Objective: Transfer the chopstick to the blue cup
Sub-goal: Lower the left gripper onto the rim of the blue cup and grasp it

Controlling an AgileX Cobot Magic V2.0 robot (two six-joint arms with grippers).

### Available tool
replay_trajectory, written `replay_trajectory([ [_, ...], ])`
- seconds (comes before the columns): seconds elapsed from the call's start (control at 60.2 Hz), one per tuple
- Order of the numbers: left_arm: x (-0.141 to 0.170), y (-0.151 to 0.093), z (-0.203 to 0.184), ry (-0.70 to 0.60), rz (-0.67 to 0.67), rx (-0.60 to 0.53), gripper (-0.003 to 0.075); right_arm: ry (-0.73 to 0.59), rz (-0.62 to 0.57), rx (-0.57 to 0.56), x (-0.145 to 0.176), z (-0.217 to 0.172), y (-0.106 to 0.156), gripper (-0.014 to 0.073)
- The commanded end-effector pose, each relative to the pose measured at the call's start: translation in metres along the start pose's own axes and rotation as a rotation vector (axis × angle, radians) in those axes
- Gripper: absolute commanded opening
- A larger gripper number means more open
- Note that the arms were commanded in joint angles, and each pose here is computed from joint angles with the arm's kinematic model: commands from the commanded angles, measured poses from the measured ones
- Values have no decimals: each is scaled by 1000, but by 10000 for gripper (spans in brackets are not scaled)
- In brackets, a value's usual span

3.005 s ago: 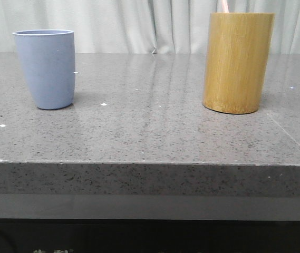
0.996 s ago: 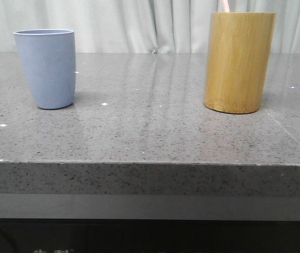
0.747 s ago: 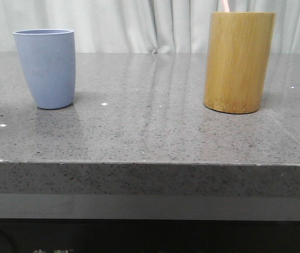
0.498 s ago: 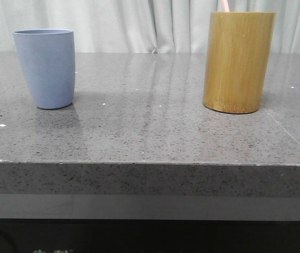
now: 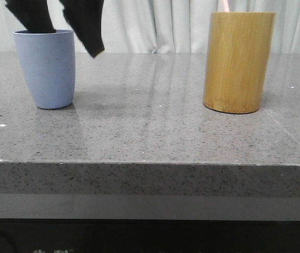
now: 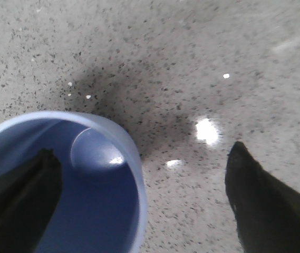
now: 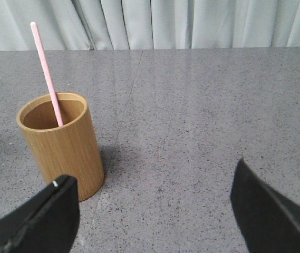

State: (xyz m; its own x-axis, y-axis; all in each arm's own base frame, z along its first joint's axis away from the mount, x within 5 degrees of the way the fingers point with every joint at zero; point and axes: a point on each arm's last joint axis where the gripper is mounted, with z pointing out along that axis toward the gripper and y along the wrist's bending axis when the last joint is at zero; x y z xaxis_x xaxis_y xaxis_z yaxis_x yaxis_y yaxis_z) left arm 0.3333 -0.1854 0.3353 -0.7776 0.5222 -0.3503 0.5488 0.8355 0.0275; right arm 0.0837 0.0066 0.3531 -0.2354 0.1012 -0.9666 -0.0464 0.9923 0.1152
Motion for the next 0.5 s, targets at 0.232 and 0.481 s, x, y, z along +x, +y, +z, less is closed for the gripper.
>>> replay_trajectory([
  [0.232,-4,0,-19,-67,6,-14,328,-93,-2,3,-16,-2,1,601],
  [0.481,-4,0,-20,-70,6,-15,-18,-93,-2,3,-16,-2,1,601],
])
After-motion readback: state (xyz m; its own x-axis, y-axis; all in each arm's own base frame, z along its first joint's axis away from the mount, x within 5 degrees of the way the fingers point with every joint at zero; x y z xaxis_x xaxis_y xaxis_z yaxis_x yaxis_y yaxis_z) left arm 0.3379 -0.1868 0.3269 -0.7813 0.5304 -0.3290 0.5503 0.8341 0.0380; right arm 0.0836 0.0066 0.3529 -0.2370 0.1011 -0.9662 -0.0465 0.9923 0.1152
